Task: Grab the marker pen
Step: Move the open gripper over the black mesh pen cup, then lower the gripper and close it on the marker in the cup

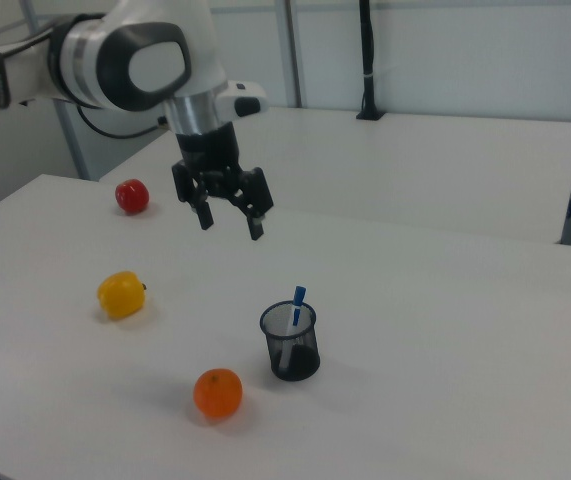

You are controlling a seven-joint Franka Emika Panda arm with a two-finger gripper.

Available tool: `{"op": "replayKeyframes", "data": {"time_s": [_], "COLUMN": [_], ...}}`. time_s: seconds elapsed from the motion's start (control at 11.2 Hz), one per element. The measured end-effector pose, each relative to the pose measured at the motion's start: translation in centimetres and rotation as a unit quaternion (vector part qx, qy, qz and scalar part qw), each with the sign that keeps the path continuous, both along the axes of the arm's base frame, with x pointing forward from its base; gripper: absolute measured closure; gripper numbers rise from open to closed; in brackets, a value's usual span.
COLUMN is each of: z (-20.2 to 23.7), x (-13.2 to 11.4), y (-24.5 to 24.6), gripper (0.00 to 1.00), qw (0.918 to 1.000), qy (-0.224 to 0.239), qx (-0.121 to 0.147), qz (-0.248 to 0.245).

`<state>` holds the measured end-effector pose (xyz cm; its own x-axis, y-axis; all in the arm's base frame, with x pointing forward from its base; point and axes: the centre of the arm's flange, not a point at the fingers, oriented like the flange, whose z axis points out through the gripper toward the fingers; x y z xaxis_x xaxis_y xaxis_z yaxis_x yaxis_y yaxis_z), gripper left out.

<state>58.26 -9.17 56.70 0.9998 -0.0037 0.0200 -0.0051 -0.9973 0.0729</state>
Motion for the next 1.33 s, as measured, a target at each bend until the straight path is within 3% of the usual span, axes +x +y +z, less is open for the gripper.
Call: {"op": "replayKeyframes", "data": {"time_s": [0.27, 0.8, 0.89, 0.98, 1.07, 1.33], "z": [-3.4, -11.3, -12.0, -12.5, -12.9, -14.0], "x": [1.9, 5.9, 6.1, 6.2, 6.4, 6.6], "y": [-1.8, -4.3, -4.6, -4.6, -4.8, -5.3], "gripper": [0.0, 0.04, 0.13, 0.14, 0.25, 0.4], "qw": [0.9997, 0.9997, 0.9997, 0.9997, 0.9997, 0.9997], "qy": [0.002, -0.01, -0.011, -0.009, -0.009, -0.009], "qx": [-0.004, -0.012, -0.013, -0.013, -0.014, -0.015], "qz": [0.024, 0.018, 0.018, 0.018, 0.018, 0.016]}}
